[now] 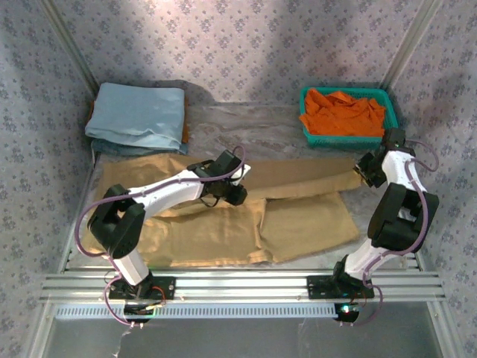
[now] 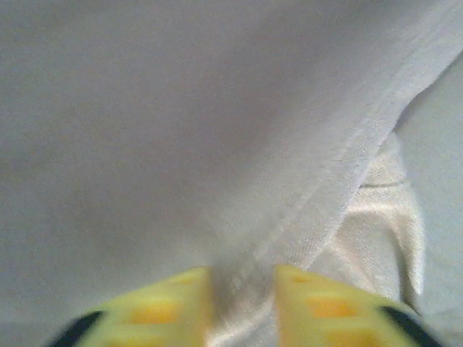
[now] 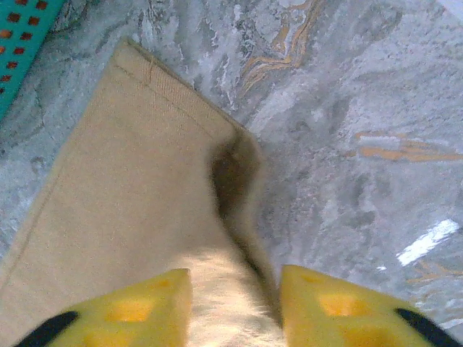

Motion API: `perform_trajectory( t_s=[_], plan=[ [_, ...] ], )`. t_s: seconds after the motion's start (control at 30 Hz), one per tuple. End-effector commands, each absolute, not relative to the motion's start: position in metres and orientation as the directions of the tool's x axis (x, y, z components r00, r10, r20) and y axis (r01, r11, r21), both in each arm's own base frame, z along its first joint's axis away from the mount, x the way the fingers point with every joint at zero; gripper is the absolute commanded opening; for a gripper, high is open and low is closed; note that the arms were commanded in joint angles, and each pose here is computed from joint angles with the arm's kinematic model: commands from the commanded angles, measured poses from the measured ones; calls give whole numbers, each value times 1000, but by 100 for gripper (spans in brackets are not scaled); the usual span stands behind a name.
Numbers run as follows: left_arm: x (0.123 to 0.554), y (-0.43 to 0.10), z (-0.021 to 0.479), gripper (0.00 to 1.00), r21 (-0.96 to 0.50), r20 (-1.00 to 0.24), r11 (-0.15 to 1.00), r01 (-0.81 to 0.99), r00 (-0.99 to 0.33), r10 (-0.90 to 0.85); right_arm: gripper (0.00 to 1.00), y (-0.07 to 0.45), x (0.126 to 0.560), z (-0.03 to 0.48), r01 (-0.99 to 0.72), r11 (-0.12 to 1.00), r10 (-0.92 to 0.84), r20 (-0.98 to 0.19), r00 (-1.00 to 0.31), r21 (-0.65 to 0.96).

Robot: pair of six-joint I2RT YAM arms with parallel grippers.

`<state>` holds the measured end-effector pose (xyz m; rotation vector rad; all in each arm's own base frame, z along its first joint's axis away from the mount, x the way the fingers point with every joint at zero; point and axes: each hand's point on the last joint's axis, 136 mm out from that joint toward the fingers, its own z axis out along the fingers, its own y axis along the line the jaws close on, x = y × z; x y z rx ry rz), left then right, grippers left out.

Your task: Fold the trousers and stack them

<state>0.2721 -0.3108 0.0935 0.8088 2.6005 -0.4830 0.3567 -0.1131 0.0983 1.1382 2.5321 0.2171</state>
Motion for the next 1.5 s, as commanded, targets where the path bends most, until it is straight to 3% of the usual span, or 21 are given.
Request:
perform_trajectory(
  t_s=[0.0, 0.07, 0.23, 0.27, 0.37, 0.47, 0.7, 1.0, 1.3, 1.47],
  plan=[
    [260, -308, 93, 83, -220, -407, 776, 591, -779, 477, 46, -99, 343, 94, 685, 679, 734, -231, -639, 263],
    [269, -297, 111, 93, -194, -454, 794, 576, -770, 449, 46, -86, 342, 110, 650, 716, 698, -279, -659, 255],
    [327, -237, 147, 94, -175, -529, 929, 325, -827, 190, 44, -23, 362, 143, 507, 823, 567, -387, -727, 254],
    [342, -219, 145, 92, -183, -522, 954, 236, -846, 109, 40, 1, 374, 146, 443, 860, 510, -391, -766, 254],
    [371, -168, 126, 86, -230, -473, 973, -8, -873, -119, 13, 62, 394, 122, 316, 921, 379, -340, -861, 226],
    [384, -127, 95, 79, -282, -415, 938, -203, -855, -310, 0, 106, 405, 90, 241, 951, 291, -296, -910, 193],
    [390, -92, 34, 77, -340, -283, 854, -395, -822, -493, 0, 151, 415, 22, 164, 976, 186, -150, -971, 145],
    [400, -73, 5, 77, -365, -230, 799, -478, -785, -575, 1, 145, 449, 0, 169, 978, 181, -99, -978, 125],
    [411, -66, 13, 79, -421, -225, 777, -468, -776, -589, 3, 151, 485, 16, 125, 978, 149, -141, -979, 167],
    [399, -72, 46, 86, -475, -263, 779, -411, -778, -570, 10, 156, 481, 67, 73, 981, 114, -223, -968, 182]
  ],
)
